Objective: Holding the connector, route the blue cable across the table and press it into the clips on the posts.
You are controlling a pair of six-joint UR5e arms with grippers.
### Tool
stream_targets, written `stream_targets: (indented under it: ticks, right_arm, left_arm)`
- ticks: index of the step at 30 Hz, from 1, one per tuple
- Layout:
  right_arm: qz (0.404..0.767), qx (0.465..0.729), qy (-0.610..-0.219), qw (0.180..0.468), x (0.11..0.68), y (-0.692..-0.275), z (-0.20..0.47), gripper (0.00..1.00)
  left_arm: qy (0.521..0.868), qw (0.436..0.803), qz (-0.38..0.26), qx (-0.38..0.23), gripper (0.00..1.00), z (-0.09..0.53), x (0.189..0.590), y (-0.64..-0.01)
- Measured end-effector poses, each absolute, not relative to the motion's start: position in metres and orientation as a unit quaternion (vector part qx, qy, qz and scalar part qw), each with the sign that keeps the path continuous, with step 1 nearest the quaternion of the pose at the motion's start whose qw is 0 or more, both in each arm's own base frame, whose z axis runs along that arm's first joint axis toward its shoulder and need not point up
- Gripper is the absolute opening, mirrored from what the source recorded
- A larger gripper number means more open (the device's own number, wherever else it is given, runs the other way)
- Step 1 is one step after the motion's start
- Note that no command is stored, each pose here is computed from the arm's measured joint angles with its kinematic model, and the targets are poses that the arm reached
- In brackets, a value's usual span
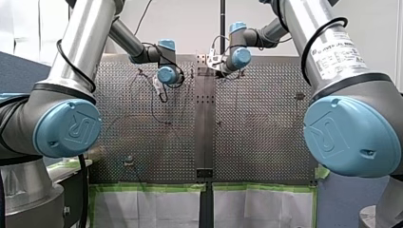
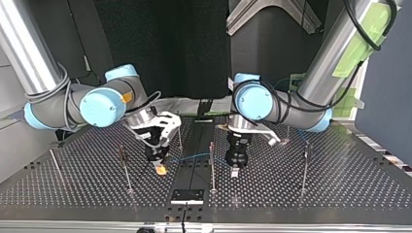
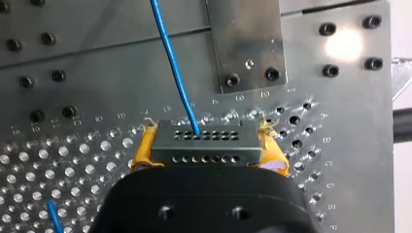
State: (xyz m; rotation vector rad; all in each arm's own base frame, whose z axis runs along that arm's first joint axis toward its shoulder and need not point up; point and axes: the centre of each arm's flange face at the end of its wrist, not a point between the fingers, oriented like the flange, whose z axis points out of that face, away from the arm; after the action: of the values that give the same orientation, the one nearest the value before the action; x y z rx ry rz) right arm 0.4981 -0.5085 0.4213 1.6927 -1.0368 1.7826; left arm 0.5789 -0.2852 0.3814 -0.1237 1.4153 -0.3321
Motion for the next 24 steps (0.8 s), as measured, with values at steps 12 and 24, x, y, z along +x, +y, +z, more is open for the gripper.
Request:
stream_targets:
  ticks: [12, 24]
  right_arm:
    - [0.649, 0.616, -0.379, 0.235, 0.491, -0.516, 0.421, 0.0]
    - [0.65, 0.615, -0.379, 0.237, 0.487, -0.515, 0.427, 0.0]
  left_arm:
    - [0.677, 0.72, -0.142, -0.055, 0.91, 0.372, 0.568, -0.29]
    - [0.712, 0.69, -0.122, -0.048, 1.0, 0.366, 0.549, -0.293]
